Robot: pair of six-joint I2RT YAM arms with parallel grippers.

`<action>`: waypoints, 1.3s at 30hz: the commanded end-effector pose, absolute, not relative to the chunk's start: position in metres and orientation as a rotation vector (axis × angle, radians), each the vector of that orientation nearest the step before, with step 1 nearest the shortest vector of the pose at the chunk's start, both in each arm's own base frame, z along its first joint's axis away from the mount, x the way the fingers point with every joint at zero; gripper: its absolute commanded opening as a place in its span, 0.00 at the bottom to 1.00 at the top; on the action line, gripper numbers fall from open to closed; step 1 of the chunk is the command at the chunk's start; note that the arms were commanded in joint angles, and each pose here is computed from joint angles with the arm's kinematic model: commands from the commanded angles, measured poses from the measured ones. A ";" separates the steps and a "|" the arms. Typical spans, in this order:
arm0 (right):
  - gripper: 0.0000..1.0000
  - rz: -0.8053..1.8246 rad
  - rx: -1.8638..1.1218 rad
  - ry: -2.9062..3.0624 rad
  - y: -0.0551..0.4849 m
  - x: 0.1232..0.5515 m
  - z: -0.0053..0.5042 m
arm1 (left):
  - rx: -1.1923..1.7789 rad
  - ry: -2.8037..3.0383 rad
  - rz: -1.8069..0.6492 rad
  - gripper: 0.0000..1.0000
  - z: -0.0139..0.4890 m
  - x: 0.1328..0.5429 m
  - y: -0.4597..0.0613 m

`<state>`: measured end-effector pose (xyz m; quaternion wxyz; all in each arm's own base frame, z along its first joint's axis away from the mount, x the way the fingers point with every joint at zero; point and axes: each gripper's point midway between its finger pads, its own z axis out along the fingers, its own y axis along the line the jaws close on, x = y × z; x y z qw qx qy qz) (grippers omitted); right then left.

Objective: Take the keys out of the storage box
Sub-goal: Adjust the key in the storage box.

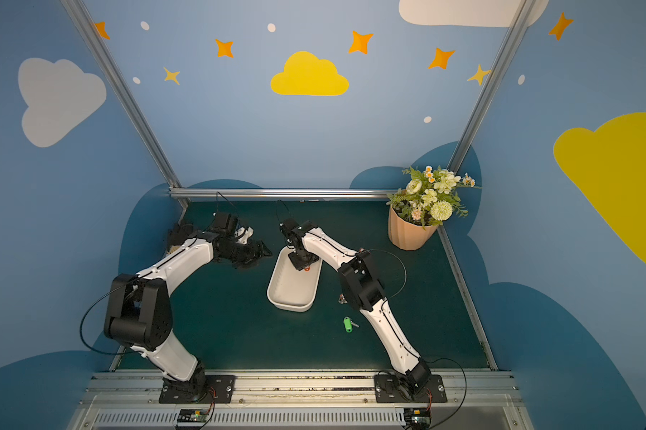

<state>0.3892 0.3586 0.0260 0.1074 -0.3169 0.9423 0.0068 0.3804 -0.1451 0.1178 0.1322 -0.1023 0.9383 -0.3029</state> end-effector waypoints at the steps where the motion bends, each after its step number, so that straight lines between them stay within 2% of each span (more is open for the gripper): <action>1: 0.44 0.145 -0.971 2.769 0.372 0.378 0.036 | -0.278 2.732 -0.882 0.76 0.119 0.382 -0.145; 6: 0.44 0.144 -0.959 2.735 0.371 0.380 0.055 | -0.273 2.741 -0.879 0.76 0.118 0.382 -0.145; 11: 0.45 0.007 -0.951 2.680 0.355 0.393 0.069 | -0.273 2.745 -0.880 0.76 0.117 0.383 -0.146; 21: 0.45 -0.068 -1.000 2.658 0.355 0.407 0.050 | -0.271 2.753 -0.880 0.76 0.116 0.383 -0.146; 32: 0.44 -0.002 -0.994 2.701 0.364 0.410 0.020 | -0.270 2.768 -0.873 0.76 0.113 0.380 -0.145; 39: 0.33 0.031 -0.982 2.723 0.364 0.403 0.023 | -0.265 2.771 -0.876 0.76 0.113 0.381 -0.146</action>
